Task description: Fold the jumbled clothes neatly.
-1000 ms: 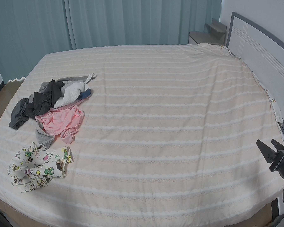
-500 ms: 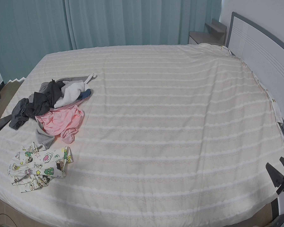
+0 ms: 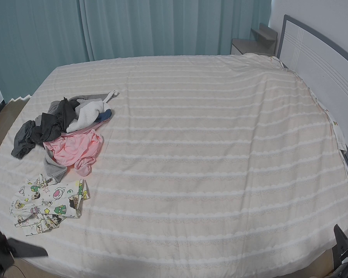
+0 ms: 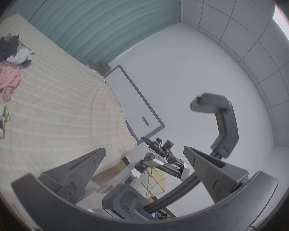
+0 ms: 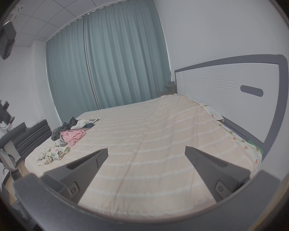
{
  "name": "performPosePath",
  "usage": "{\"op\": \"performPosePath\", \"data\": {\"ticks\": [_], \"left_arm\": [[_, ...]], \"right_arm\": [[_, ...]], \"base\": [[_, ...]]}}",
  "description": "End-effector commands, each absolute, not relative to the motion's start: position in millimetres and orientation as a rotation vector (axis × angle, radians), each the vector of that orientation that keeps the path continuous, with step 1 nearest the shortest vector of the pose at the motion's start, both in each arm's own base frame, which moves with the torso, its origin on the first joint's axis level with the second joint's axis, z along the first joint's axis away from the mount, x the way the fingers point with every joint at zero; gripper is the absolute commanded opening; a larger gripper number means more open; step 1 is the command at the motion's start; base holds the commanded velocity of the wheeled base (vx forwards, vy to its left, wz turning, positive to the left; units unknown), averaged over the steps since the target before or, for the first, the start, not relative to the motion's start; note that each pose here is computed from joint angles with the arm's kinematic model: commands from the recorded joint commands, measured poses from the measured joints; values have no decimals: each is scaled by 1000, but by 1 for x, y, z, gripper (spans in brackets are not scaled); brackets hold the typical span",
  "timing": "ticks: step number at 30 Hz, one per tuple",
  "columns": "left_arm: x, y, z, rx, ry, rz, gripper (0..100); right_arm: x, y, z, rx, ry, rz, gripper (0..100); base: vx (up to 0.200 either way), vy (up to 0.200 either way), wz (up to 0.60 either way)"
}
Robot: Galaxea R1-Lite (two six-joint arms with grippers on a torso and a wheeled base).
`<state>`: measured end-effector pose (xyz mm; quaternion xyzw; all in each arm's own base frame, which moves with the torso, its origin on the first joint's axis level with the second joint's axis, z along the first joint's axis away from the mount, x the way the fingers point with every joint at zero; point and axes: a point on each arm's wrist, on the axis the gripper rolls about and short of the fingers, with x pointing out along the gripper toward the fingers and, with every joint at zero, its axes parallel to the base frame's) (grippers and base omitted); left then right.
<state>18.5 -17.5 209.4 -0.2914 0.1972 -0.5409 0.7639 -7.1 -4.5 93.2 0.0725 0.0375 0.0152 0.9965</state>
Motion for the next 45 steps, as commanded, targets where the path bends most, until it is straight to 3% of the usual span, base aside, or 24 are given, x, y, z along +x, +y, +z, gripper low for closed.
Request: {"op": "performPosePath", "data": {"ticks": [1, 8, 12, 16, 21, 23, 27, 32, 37, 40, 42, 45], "left_arm": [[-35, -34, 154, -566, 416, -1234, 100], [-52, -42, 127, -477, 296, -1176, 100], [-42, -46, 127, -399, 53, -945, 100], [-26, -50, 122, -363, -61, -630, 100], [-25, -53, 129, -405, -63, -573, 100], [-47, -65, 164, -519, -29, -702, 100], [-68, -54, 173, -504, 31, -962, 100], [-74, -46, 171, -506, 92, -1093, 100], [-76, -47, 168, -427, 258, -1214, 100], [-82, -49, 177, -375, 276, -1249, 100], [-83, -41, 207, -381, 309, -1337, 100], [-85, -29, 217, -423, 393, -1458, 100]], "right_arm": [[-14, -6, 82, 123, 59, 12, 100], [-14, -6, 82, 66, 60, 10, 100], [-14, -6, 81, -12, 64, -11, 100], [-14, -6, 82, -35, 62, -13, 100], [-14, -7, 82, -40, 62, -19, 100], [-14, -7, 81, -41, 64, -34, 100], [-14, -7, 81, -25, 64, -30, 100], [-14, -6, 81, -19, 67, 25, 100], [-14, -4, 81, -16, 67, 91, 100], [-14, -4, 81, -15, 68, 106, 100], [-14, -4, 81, -14, 67, 106, 100], [-14, -4, 81, -14, 65, 103, 100]], "base": [[0, 0, 0], [0, 0, 0], [0, 0, 0], [0, 0, 0], [0, 0, 0], [0, 0, 0], [0, 0, 0], [0, 0, 0], [0, 0, 0], [0, 0, 0], [0, 0, 0], [0, 0, 0]]}}
